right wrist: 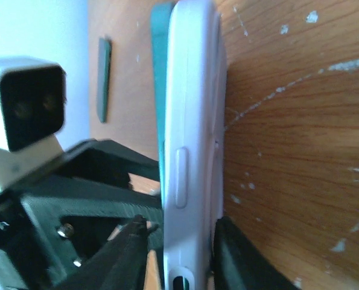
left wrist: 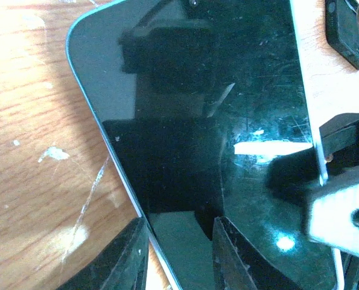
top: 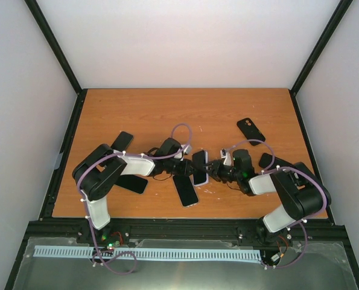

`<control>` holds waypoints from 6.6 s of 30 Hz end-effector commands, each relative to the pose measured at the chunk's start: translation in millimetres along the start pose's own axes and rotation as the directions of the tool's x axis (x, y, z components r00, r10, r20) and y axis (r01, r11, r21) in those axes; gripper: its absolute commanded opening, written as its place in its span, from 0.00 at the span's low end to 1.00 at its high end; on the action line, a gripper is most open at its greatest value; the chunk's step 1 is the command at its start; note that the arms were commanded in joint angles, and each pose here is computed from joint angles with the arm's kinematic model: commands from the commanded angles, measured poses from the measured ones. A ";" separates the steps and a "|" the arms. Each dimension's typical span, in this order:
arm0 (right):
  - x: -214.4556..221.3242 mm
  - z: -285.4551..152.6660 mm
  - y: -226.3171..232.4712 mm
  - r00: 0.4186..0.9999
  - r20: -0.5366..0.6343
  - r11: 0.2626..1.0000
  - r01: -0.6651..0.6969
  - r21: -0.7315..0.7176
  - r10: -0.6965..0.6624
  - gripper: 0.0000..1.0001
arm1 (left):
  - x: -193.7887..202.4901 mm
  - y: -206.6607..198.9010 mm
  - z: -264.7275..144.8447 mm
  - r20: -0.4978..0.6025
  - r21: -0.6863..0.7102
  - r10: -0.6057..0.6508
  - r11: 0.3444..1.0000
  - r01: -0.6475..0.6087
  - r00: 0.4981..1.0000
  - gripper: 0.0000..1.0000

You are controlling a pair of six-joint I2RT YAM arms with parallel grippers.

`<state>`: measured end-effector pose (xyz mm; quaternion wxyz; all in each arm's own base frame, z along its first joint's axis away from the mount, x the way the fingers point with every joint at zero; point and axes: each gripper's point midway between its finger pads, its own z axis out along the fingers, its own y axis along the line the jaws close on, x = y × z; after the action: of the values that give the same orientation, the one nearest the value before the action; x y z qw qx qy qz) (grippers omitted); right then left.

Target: Put the phone into the phone case

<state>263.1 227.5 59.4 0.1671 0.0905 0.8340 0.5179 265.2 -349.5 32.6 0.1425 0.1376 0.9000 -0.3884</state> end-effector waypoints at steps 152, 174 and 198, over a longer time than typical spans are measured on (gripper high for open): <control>-16.5 -36.0 112.4 0.914 0.075 0.917 0.395 0.052 -0.398 0.03 | -40.4 -4.5 -203.7 0.351 -0.026 -0.191 0.977 0.214 0.917 0.99; -60.5 -0.4 -17.4 0.953 -0.145 0.862 0.303 0.406 -0.267 0.14 | 12.5 126.8 -210.5 0.456 -0.223 -0.542 0.698 0.680 0.706 0.99; -51.6 -20.6 -16.8 0.973 -0.107 0.856 0.231 0.462 -0.205 0.14 | 39.0 159.1 -218.0 0.535 -0.291 -0.602 0.527 0.799 0.592 0.99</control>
<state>313.5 178.9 47.5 0.1688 0.0196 0.9534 0.2494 255.2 -91.9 55.1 0.1570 -0.3310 0.9078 -0.2042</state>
